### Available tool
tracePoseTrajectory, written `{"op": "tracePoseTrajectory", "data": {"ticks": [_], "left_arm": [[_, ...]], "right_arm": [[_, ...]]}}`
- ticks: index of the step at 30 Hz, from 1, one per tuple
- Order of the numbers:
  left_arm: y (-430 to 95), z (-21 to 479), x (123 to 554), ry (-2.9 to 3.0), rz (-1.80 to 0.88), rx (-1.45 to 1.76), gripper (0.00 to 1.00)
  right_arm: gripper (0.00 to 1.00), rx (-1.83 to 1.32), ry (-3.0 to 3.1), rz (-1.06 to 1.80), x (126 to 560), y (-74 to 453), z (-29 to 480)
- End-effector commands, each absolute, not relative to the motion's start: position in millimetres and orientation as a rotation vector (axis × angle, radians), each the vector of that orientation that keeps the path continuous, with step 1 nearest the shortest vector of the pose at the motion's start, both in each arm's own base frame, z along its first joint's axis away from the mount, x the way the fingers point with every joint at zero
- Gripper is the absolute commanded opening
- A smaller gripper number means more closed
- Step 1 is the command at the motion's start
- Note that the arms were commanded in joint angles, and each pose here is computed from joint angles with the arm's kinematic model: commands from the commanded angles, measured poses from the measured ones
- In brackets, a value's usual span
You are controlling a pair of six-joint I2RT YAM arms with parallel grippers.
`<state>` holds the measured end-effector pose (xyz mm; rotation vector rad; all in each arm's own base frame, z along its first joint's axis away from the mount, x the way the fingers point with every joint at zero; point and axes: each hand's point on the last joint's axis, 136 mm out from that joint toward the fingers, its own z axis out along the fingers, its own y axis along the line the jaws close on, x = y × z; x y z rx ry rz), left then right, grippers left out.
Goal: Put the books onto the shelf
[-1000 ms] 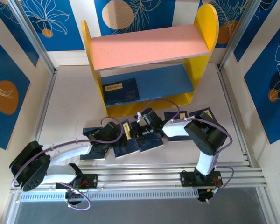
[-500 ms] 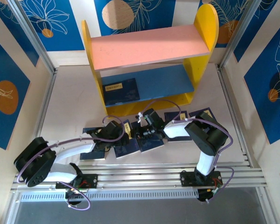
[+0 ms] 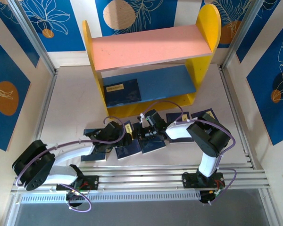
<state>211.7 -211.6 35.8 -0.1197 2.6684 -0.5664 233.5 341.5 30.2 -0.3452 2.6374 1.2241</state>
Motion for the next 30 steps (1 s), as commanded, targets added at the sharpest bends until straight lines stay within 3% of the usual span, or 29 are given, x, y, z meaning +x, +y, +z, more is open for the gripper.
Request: {"op": "tracePoseTrajectory", "data": {"ticks": [1, 17, 26, 30], "left_arm": [[-274, 84, 212, 2.514, -1.037, 0.01, 1.0], [-253, 119, 208, 2.366, -1.086, -0.036, 0.94], [-246, 106, 207, 2.399, -1.037, -0.056, 0.82], [-229, 97, 207, 2.439, -0.906, -0.07, 0.69]], "right_arm": [[0.18, -0.279, 2.854, 1.079, 203, 313, -15], [0.19, -0.278, 2.857, 1.062, 202, 312, -14], [0.21, -0.274, 2.861, 1.048, 202, 312, -13], [0.25, -0.273, 2.86, 1.03, 202, 309, -13]]}}
